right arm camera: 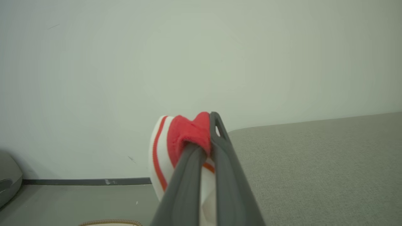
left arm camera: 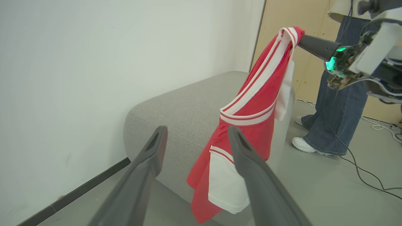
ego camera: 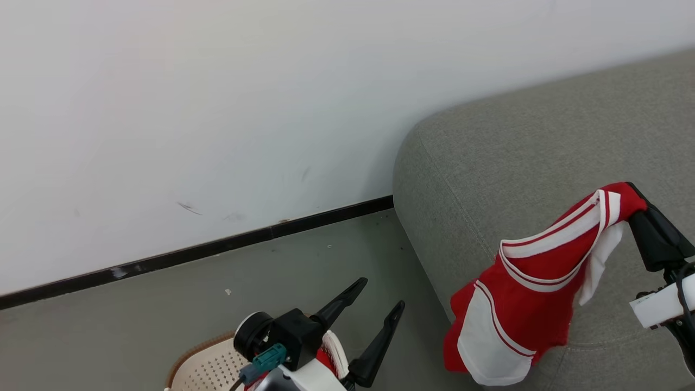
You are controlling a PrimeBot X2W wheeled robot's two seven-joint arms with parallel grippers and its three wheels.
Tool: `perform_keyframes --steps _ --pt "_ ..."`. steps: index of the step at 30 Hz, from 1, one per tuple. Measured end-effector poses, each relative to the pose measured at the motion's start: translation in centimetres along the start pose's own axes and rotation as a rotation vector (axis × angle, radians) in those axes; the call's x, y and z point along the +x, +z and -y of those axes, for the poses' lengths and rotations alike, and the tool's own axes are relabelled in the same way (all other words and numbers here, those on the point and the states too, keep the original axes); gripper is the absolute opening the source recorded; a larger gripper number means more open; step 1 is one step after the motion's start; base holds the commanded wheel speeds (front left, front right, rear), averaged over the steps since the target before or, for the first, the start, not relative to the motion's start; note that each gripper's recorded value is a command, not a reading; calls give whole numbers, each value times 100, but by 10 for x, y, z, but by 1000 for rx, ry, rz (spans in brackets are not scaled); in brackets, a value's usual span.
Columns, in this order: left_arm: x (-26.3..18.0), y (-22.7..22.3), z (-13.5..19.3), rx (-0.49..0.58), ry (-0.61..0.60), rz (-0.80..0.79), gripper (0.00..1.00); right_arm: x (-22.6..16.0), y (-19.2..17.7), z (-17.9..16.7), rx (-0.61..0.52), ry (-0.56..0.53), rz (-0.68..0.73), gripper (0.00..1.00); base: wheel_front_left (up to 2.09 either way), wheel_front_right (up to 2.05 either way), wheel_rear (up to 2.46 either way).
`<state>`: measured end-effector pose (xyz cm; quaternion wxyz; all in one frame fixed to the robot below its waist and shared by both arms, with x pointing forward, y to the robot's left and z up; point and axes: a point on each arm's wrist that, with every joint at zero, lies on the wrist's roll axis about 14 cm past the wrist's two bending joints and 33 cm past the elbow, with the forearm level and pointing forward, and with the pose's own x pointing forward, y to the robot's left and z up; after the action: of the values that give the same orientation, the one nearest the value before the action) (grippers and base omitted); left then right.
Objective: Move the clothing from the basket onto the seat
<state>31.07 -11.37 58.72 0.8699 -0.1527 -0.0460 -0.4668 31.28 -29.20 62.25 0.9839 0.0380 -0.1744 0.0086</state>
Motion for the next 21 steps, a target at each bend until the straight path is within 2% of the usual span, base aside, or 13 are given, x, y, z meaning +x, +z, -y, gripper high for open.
perform_keyframes --steps 9,14,21 --pt "5 -1 2 -26 -13 6 100 10 4 7 3 -17 -7 0 0 0 0" --pt "7 -2 -2 -41 -3 8 100 39 31 14 2 -22 64 0 0 0 0" --pt "9 -7 -13 -54 14 -8 100 76 75 41 -29 -73 159 0 0 0 0"
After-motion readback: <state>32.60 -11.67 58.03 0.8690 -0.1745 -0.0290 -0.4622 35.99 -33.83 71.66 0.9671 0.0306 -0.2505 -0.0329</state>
